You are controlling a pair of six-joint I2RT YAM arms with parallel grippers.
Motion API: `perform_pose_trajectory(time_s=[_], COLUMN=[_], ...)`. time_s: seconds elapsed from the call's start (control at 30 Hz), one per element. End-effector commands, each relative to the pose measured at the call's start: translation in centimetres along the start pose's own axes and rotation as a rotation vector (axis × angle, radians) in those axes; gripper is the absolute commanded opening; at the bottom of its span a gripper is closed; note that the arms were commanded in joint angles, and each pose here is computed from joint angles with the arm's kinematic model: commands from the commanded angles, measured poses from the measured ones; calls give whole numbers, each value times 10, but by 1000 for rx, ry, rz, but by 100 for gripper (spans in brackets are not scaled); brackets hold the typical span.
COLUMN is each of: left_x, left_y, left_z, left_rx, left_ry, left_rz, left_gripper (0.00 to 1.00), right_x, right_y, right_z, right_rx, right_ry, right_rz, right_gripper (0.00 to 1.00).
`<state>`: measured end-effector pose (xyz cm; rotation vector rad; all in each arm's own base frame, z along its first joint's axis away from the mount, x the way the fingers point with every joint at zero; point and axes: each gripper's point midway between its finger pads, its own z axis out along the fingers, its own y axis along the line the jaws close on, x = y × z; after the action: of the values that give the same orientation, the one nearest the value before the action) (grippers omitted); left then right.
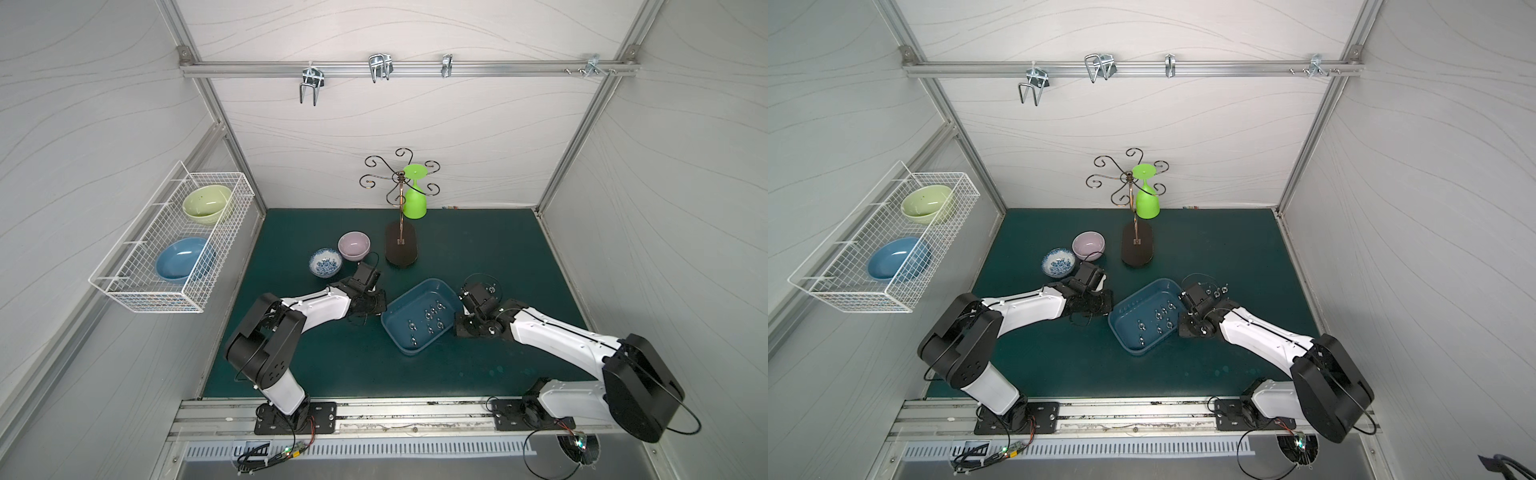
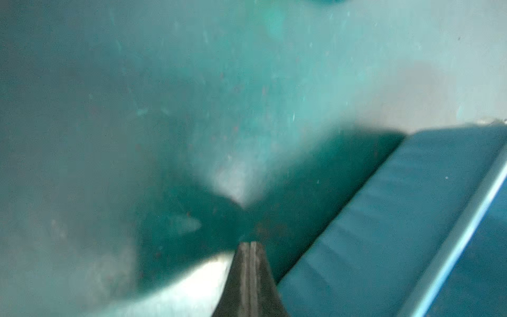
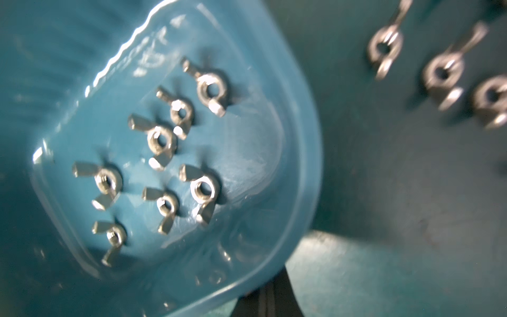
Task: Take out the wing nut from the storage box
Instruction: Adjust the storage box at the center of the board.
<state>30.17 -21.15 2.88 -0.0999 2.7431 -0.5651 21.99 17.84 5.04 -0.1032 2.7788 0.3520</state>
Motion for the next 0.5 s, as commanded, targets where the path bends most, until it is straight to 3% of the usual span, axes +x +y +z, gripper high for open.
perform_pose_trajectory(time_s=[0.0, 0.47], left_x=[2, 40], left_y=[-16, -2], left_z=[-1, -10], left_rx=[54, 3], left_ry=[-21, -14], left_rz=[26, 47], left_gripper=[0, 0], right_x=[-19, -44], right_y=[2, 17], right_z=[-1, 18], right_rx=[-25, -39], right_ry=[-33, -15], right_rz=[-9, -34], right_gripper=[0, 0])
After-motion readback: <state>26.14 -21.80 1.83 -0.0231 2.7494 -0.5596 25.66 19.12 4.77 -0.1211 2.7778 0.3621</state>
